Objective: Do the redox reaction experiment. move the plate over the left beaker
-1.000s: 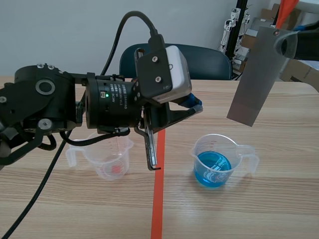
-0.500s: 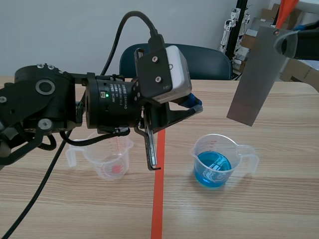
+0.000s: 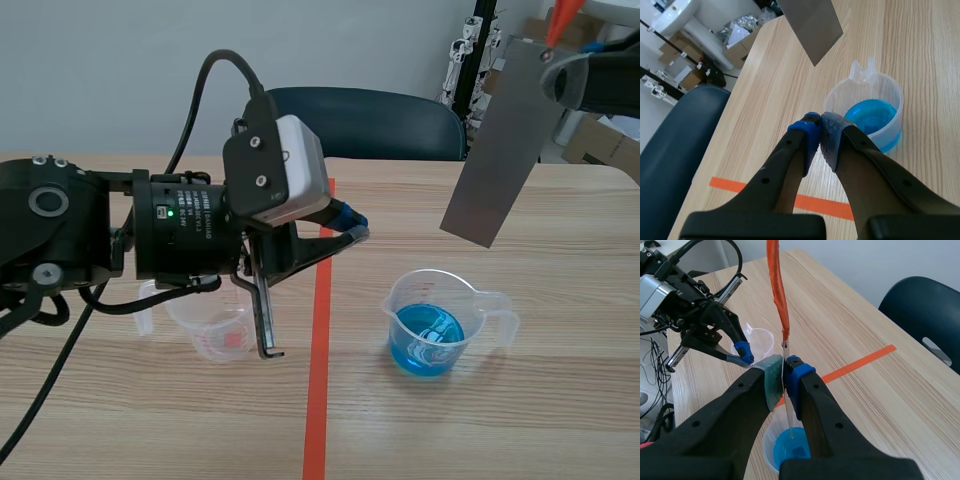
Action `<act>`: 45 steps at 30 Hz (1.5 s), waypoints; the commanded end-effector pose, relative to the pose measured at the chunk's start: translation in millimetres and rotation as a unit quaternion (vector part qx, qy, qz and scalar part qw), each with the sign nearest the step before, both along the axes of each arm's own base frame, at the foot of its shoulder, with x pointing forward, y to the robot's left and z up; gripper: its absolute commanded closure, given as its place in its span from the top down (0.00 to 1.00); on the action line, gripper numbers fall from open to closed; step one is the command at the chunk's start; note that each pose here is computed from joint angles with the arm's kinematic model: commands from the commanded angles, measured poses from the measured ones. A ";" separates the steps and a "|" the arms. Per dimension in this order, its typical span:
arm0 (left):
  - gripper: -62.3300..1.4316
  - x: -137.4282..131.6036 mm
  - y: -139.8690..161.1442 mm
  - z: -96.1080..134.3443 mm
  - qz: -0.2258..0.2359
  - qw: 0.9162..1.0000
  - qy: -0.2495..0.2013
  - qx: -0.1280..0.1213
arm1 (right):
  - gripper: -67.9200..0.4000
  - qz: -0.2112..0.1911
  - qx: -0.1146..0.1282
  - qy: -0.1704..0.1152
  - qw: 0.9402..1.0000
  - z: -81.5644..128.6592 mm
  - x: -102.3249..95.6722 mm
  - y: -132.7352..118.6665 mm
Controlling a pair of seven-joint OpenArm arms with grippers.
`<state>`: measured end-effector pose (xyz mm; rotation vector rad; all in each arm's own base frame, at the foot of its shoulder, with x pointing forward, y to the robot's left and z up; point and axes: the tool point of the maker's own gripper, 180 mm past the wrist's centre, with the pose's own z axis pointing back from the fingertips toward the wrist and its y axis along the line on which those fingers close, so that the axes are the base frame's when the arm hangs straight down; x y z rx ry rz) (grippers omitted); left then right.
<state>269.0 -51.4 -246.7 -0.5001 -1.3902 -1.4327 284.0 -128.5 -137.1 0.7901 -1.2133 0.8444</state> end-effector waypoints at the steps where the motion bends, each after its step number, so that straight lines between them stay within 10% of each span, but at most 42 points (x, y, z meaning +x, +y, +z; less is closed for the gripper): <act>1: 0.07 -1.2 5.4 5.6 0.005 1.000 -0.002 -0.011 | 0.01 0.000 0.014 -0.017 1.000 13.5 4.0 1.6; 15: 0.07 -31.8 64.1 -3.7 0.044 0.998 0.029 -0.034 | 0.01 0.010 0.015 -0.028 0.999 14.0 11.9 19.2; 27: 0.06 -78.0 106.6 -3.1 0.071 0.988 0.071 -0.113 | 0.01 0.035 0.008 -0.046 0.998 20.4 23.4 48.9; 37: 0.06 -105.1 113.2 -12.2 0.123 0.974 0.097 -0.162 | 0.01 0.067 -0.010 -0.037 0.997 12.5 26.2 84.8; 45: 0.07 -116.6 123.7 -30.4 0.197 0.947 0.122 -0.221 | 0.01 0.095 -0.012 -0.031 0.995 10.5 24.4 114.3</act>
